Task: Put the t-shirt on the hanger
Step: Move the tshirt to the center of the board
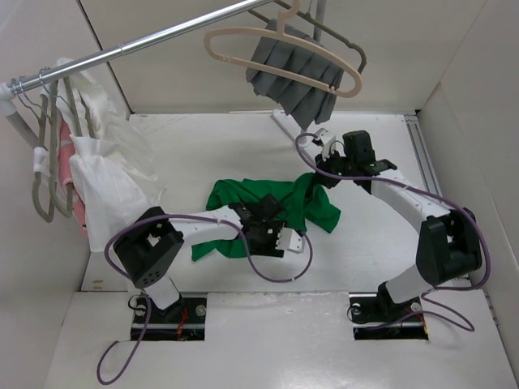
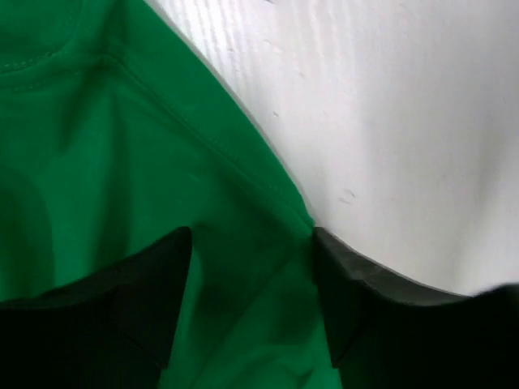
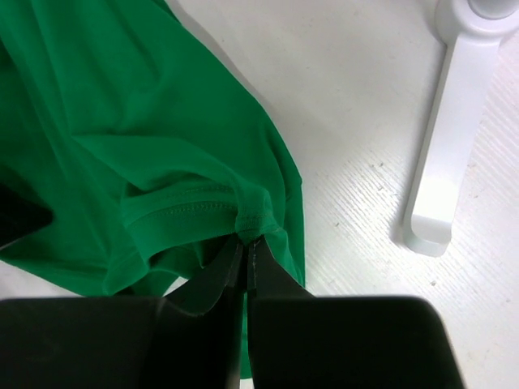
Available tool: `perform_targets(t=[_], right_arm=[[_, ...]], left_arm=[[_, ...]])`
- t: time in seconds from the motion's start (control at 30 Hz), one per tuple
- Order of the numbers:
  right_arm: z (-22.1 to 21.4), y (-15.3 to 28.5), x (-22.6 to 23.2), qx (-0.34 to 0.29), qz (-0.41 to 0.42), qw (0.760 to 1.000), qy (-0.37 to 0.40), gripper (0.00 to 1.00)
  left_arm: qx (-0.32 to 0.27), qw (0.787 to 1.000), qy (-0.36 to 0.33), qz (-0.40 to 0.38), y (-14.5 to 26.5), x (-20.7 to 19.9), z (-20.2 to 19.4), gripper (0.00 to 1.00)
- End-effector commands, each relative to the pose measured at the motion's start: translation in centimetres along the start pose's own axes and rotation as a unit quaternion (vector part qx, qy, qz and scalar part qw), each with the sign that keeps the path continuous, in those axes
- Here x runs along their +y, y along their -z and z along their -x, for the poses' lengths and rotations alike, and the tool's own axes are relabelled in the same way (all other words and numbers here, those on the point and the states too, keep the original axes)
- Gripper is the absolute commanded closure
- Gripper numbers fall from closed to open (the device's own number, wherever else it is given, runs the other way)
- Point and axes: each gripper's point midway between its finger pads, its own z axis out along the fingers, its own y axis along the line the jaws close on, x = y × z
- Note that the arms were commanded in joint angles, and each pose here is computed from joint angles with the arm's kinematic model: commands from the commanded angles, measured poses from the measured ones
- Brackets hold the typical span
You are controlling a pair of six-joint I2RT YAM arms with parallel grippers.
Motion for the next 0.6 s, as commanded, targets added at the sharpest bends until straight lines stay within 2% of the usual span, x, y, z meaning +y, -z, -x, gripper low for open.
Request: perform_targets(t=[0.0,0.07,0.1,0.17,0.2,0.23,0.27,0.3,0.33,0.37,0.4,0.5,0.57], right_arm=[[1.4,1.1,-0.9,-0.023,-0.021,0.999,0.022,1.00],[1.3,1.3,-1.3,-0.023,-0.025,0.999,0.026,1.00],[0.9,1.5,-1.6,-0.016,-0.028,0.999,0.020,1.00],[0.1,2.2,-2.1,-0.003,-0.032,0.999,0.024,1.00],[-0.4,2.4,-2.3,0.004,-0.034,0.999,0.022,1.00],[-1.0,2.7,-2.6,0.011,-0.036,0.999,0.021,1.00],[-1.8,3.2,-3.2,0.023,-0.041,0.999,0.014,1.00],[-3.4,3.5,-2.9,0.041,-0.033,0.999,0.014,1.00],[-3.9,3.6,-3.2,0.045,-0.035,0.998,0.018,1.00],[-4.9,3.6,-2.5,0.060,-0.018,0.998,0.017,1.00],[-5.7,3.7,-2.3,0.072,-0.012,0.997,0.028,1.00],[-5.4,2.9,1.0,0.069,0.048,0.995,0.053,1.00],[-4.6,2.2,3.6,0.062,0.078,0.992,0.081,1.00]], left_arm=[[-0.004,1.000,-0.012,-0.009,0.2,0.7,0.3,0.55],[-0.003,1.000,-0.003,-0.007,0.2,0.9,0.1,0.87],[-0.013,1.000,0.016,0.004,0.7,1.1,0.7,1.00],[-0.046,0.996,0.075,0.011,2.6,2.7,0.4,1.00],[-0.089,0.991,0.101,0.006,4.5,2.9,1.1,1.00],[-0.110,0.981,0.157,0.042,7.1,5.6,-1.0,1.00],[-0.130,0.974,0.174,0.058,8.9,6.5,-1.9,1.00],[-0.159,0.967,0.177,0.094,12.6,7.8,-4.2,1.00],[-0.176,0.965,0.174,0.083,13.5,6.9,-3.4,1.00],[-0.166,0.967,0.149,0.124,15.6,8.0,-6.5,1.00],[-0.156,0.969,0.134,0.134,16.4,7.8,-7.5,1.00],[-0.107,0.983,0.112,0.099,16.0,4.4,-9.9,1.00],[-0.120,0.979,0.134,0.096,15.4,3.9,-9.7,0.66]])
